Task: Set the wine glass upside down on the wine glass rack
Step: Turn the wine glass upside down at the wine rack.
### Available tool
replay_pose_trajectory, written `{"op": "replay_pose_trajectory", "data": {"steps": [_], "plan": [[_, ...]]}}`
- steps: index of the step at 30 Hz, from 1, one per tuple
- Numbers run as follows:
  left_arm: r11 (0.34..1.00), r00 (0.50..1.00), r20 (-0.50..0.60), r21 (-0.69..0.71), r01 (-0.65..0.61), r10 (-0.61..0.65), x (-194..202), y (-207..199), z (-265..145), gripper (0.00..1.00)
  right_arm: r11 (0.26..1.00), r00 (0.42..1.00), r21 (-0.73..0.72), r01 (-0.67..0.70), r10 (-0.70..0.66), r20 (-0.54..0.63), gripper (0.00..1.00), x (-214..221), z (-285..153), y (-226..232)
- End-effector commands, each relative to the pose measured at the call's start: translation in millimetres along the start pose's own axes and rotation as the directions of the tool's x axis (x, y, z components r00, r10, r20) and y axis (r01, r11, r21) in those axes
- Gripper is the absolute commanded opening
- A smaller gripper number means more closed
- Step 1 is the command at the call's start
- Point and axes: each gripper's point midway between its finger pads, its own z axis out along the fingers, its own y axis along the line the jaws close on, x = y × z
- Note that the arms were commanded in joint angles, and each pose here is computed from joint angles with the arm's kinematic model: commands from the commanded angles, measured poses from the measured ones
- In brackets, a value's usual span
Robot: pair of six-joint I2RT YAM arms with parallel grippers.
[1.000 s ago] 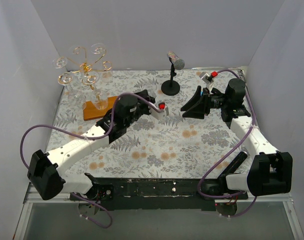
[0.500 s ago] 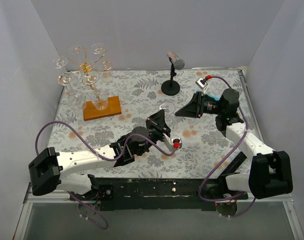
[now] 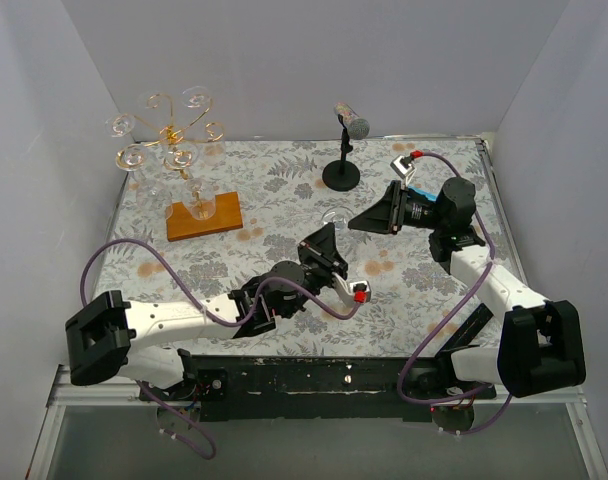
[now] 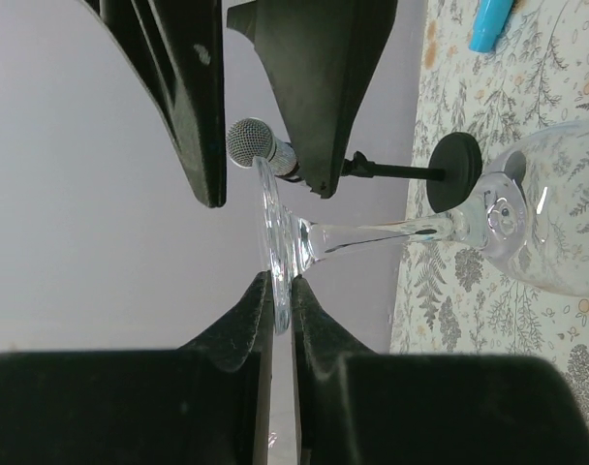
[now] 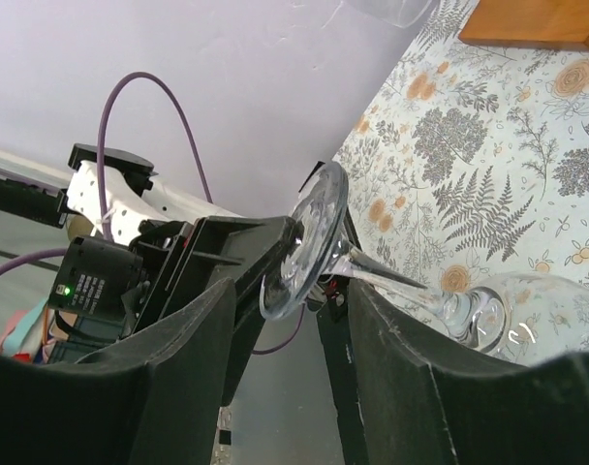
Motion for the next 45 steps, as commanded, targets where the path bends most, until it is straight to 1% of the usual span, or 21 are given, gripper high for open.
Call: {"op": "replay_pose_trajectory", "data": {"steps": [1, 8, 9, 10, 17, 19, 20, 23, 27, 29, 32, 33, 34, 35, 36, 38, 39, 41, 42, 43, 45], "plan": [[0.996, 1.0, 0.014, -0.079, 0.028, -0.027, -6, 19, -2, 0.0, 1.0, 1.0, 0.021, 0.001, -0.001, 0.013, 0.57, -2, 3, -4], [0.998, 1.0, 0.009, -0.07, 0.004, -0.003, -8, 15, -1, 0.0, 0.998, 1.0, 0.055, 0.008, -0.008, 0.007, 0.45, -3, 5, -10], [0.998, 1.0, 0.009, -0.067, -0.001, 0.001, -8, 15, -1, 0.0, 0.998, 1.0, 0.057, 0.007, -0.007, 0.006, 0.37, -2, 5, -11], [0.998, 1.0, 0.01, -0.062, -0.005, 0.006, -9, 13, -1, 0.0, 0.998, 1.0, 0.057, 0.005, -0.006, 0.005, 0.35, -2, 5, -11], [0.998, 0.998, 0.016, -0.03, -0.052, 0.053, -15, 9, 1, 0.0, 0.999, 1.0, 0.048, -0.017, 0.017, 0.0, 0.06, 0, 5, -10], [0.998, 0.998, 0.019, -0.019, -0.066, 0.067, -17, 8, 2, 0.02, 0.999, 1.0, 0.042, -0.015, 0.015, -0.003, 0.01, 0, 5, -7], [0.997, 0.997, 0.022, -0.015, -0.071, 0.072, -18, 7, 2, 0.04, 0.999, 1.0, 0.039, -0.014, 0.014, -0.004, 0.01, 0, 5, -7], [0.998, 0.998, 0.027, -0.023, -0.061, 0.061, -22, 11, 3, 0.15, 0.999, 1.0, 0.029, -0.014, 0.014, -0.007, 0.01, 1, 4, -5], [1.0, 0.999, 0.043, -0.021, 0.016, -0.015, -29, 11, 1, 0.39, 1.0, 1.0, 0.019, -0.006, 0.006, -0.01, 0.01, 2, 4, -4], [0.995, 0.994, 0.046, 0.017, 0.096, -0.096, -33, 5, -1, 0.5, 1.0, 1.0, 0.017, 0.004, -0.004, -0.006, 0.01, 1, 3, -4], [0.951, 0.954, 0.044, 0.1, 0.291, -0.297, -43, -5, -11, 0.79, 1.0, 1.0, 0.016, 0.017, -0.017, -0.002, 0.01, -1, 2, -4], [0.923, 0.928, 0.04, 0.126, 0.364, -0.371, -47, -6, -16, 0.93, 1.0, 1.0, 0.017, 0.022, -0.022, 0.001, 0.01, -2, 1, -3], [0.89, 0.896, 0.038, 0.146, 0.433, -0.442, -51, -3, -20, 0.98, 1.0, 1.0, 0.018, 0.023, -0.023, 0.002, 0.01, -2, 1, -4], [0.837, 0.847, 0.028, 0.17, 0.519, -0.531, -56, 1, -25, 0.98, 1.0, 1.0, 0.019, 0.025, -0.025, 0.001, 0.01, -2, 1, -4], [0.769, 0.782, 0.016, 0.189, 0.61, -0.624, -60, 7, -30, 0.98, 0.999, 1.0, 0.02, 0.028, -0.028, 0.003, 0.01, -2, 1, -5], [0.614, 0.631, -0.021, 0.208, 0.761, -0.775, -67, 19, -39, 0.98, 0.999, 0.999, 0.021, 0.036, -0.036, 0.003, 0.01, -3, 2, -6], [0.535, 0.55, -0.037, 0.186, 0.824, -0.834, -66, 29, -42, 0.98, 0.999, 0.999, 0.022, 0.039, -0.039, 0.004, 0.01, -3, 2, -6], [0.313, 0.324, -0.053, 0.15, 0.938, -0.945, -67, 50, -47, 0.98, 0.999, 0.999, 0.021, 0.045, -0.045, 0.003, 0.01, -3, 2, -7], [0.214, 0.226, -0.064, 0.154, 0.965, -0.972, -67, 57, -47, 0.98, 0.999, 0.999, 0.023, 0.047, -0.047, 0.004, 0.01, -3, 2, -8], [0.089, 0.101, -0.084, 0.142, 0.986, -0.991, -61, 65, -45, 0.98, 0.999, 0.999, 0.023, 0.047, -0.047, 0.002, 0.01, -3, 2, -8], [-0.136, -0.122, -0.139, 0.097, 0.986, -0.983, -40, 75, -39, 0.98, 0.998, 0.999, 0.023, 0.05, -0.05, 0.002, 0.01, -3, 2, -8]]}}
